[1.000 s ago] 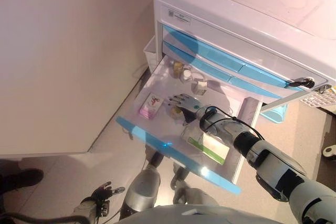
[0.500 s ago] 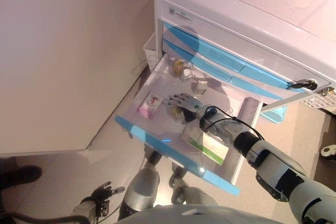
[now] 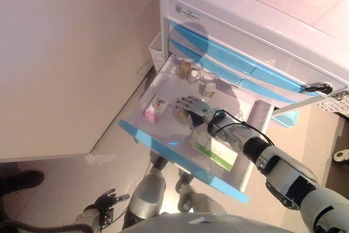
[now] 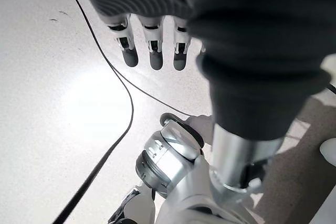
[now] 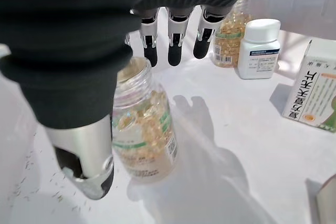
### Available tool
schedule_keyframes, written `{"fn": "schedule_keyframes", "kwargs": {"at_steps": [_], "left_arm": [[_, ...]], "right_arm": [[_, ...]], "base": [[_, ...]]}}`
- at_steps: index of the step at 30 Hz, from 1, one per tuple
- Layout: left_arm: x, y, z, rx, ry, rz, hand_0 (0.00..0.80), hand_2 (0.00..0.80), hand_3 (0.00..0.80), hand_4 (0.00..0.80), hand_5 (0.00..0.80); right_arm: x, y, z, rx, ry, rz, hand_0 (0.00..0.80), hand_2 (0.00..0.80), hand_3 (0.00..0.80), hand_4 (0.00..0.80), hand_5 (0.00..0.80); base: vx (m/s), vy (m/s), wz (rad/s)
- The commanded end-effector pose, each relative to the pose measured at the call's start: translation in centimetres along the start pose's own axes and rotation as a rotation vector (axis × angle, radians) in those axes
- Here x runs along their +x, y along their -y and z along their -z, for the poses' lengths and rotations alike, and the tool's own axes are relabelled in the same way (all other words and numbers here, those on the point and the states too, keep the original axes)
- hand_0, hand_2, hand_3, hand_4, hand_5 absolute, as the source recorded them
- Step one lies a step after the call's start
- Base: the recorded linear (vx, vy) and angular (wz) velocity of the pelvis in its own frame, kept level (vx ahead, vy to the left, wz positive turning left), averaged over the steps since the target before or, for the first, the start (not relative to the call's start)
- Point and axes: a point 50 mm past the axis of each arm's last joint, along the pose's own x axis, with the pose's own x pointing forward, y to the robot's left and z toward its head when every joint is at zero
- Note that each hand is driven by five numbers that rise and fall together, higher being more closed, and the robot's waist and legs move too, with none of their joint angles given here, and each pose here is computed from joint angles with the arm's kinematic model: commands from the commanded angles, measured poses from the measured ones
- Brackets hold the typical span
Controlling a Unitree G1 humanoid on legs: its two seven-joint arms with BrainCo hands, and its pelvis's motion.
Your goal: Open the drawer and pick up the medicine
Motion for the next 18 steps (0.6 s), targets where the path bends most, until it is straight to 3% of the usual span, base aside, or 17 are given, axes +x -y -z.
{"fn": "schedule_keyframes", "kwargs": {"at_steps": [1, 16, 17, 18], "left_arm": [[-0.19, -0.43, 1.0, 0.03, -0.044, -0.009, 0.0, 0.0, 0.0, 0.0, 0.0], [-0.16, -0.33, 0.93, 0.028, -0.039, -0.008, 0.0, 0.0, 0.0, 0.0, 0.0], [-0.15, -0.29, 0.9, 0.029, -0.039, -0.008, 0.0, 0.0, 0.0, 0.0, 0.0], [-0.14, -0.29, 0.88, 0.03, -0.039, -0.01, 0.0, 0.0, 0.0, 0.0, 0.0]], "right_arm": [[1.04, 1.72, -0.71, -0.02, 0.014, 0.086, 0.0, 0.0, 0.0, 0.0, 0.0], [1.11, 1.82, -0.65, -0.02, 0.006, 0.093, 0.0, 0.0, 0.0, 0.0, 0.0], [1.11, 1.82, -0.68, -0.02, 0.008, 0.092, 0.097, 0.097, 0.097, 0.097, 0.097], [1.15, 1.85, -0.71, -0.021, 0.008, 0.092, 0.132, 0.132, 0.132, 0.132, 0.132]], "base": [[0.0, 0.0, 0.0], [0.0, 0.0, 0.0], [0.0, 0.0, 0.0], [0.0, 0.0, 0.0]]}}
